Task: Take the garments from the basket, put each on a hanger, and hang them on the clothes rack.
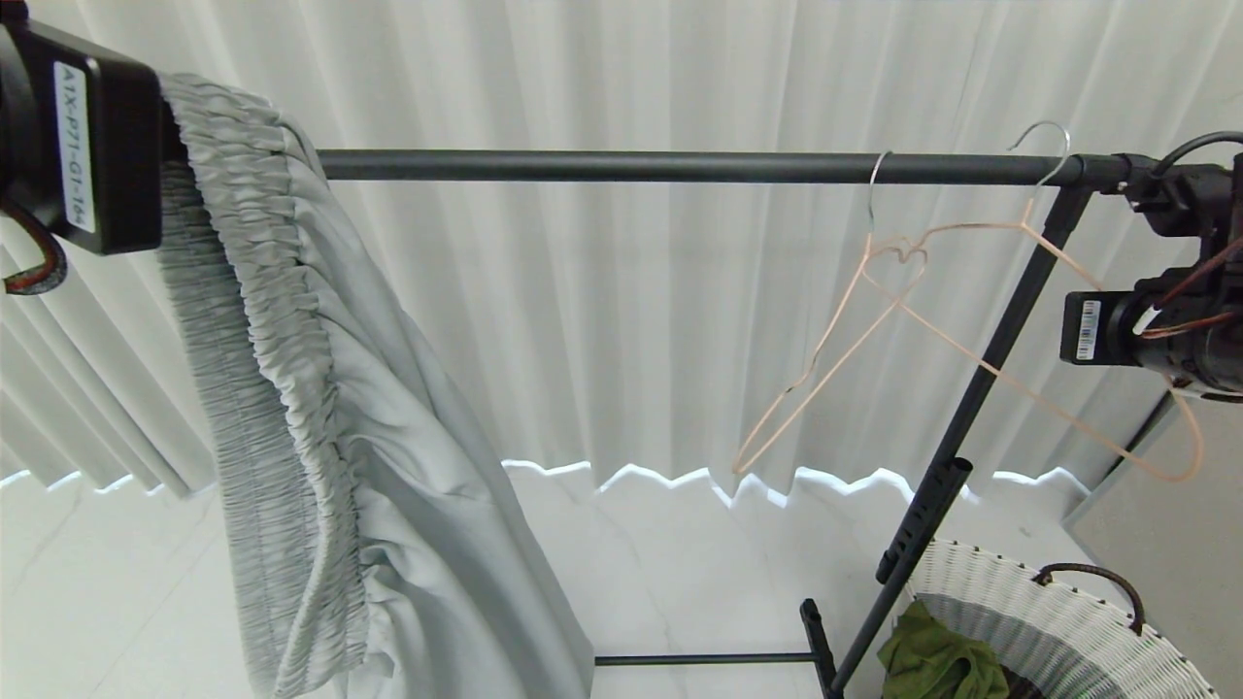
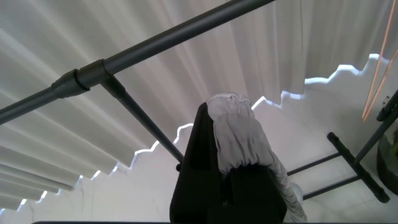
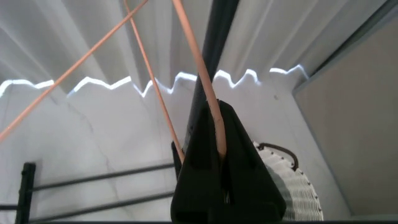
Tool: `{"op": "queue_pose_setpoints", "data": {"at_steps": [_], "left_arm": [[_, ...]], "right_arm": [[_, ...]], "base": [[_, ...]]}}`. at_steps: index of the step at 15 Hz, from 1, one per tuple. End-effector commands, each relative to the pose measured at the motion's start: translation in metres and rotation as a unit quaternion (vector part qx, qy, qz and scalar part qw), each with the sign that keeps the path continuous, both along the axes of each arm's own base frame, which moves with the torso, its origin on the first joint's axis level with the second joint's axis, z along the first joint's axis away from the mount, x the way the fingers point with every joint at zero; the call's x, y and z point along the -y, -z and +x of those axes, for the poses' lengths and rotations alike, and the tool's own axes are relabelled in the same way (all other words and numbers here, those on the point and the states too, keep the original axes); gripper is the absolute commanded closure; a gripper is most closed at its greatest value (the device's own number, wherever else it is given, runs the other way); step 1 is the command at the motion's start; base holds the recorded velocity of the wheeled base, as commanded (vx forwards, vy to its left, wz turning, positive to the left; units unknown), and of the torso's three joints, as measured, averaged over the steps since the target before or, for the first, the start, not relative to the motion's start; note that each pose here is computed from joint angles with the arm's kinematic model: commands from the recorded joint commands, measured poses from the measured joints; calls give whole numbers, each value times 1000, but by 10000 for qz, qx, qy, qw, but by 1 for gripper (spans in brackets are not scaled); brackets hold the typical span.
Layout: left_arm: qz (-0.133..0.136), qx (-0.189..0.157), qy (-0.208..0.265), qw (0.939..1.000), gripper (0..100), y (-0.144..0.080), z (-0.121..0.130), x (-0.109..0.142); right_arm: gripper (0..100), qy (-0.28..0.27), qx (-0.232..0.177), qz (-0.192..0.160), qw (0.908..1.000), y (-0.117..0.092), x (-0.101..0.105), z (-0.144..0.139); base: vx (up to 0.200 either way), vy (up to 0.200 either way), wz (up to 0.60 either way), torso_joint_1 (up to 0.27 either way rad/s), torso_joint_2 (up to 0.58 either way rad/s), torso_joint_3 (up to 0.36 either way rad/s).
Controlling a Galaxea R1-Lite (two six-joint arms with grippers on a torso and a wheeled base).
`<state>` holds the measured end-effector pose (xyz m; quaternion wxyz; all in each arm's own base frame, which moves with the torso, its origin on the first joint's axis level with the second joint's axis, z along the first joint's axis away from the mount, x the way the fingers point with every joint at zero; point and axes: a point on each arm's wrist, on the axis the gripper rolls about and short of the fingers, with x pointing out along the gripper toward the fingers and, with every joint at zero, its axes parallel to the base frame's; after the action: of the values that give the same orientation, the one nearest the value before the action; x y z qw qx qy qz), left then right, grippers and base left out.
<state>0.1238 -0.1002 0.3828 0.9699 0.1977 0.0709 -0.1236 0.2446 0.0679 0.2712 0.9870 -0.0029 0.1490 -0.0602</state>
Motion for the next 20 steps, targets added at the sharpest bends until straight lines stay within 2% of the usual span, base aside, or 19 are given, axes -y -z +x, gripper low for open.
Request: {"op": "queue_pose_setpoints", "data": {"at_steps": [1, 7, 13, 16, 20], "left_arm": [[-3, 3, -2, 10000, 100, 0, 0, 0], [-3, 3, -2, 10000, 100, 0, 0, 0], [-3, 3, -2, 10000, 100, 0, 0, 0], [-3, 3, -2, 10000, 100, 0, 0, 0], [-1, 10, -1, 10000, 100, 0, 0, 0]], "right_arm": [[100, 63, 53, -21, 10000, -2, 3, -5], [100, 81, 229, -177, 9995, -5, 6, -14], [100, 0, 194, -383, 9991, 10, 12, -39], [100, -52, 72, -422, 9991, 20, 12, -45], [100, -62, -301, -502, 9983, 43, 13, -47]], "base": [[0, 0, 0, 0, 0, 0], [0, 0, 0, 0, 0, 0], [0, 0, 0, 0, 0, 0], [0, 0, 0, 0, 0, 0], [0, 0, 0, 0, 0, 0]]}}
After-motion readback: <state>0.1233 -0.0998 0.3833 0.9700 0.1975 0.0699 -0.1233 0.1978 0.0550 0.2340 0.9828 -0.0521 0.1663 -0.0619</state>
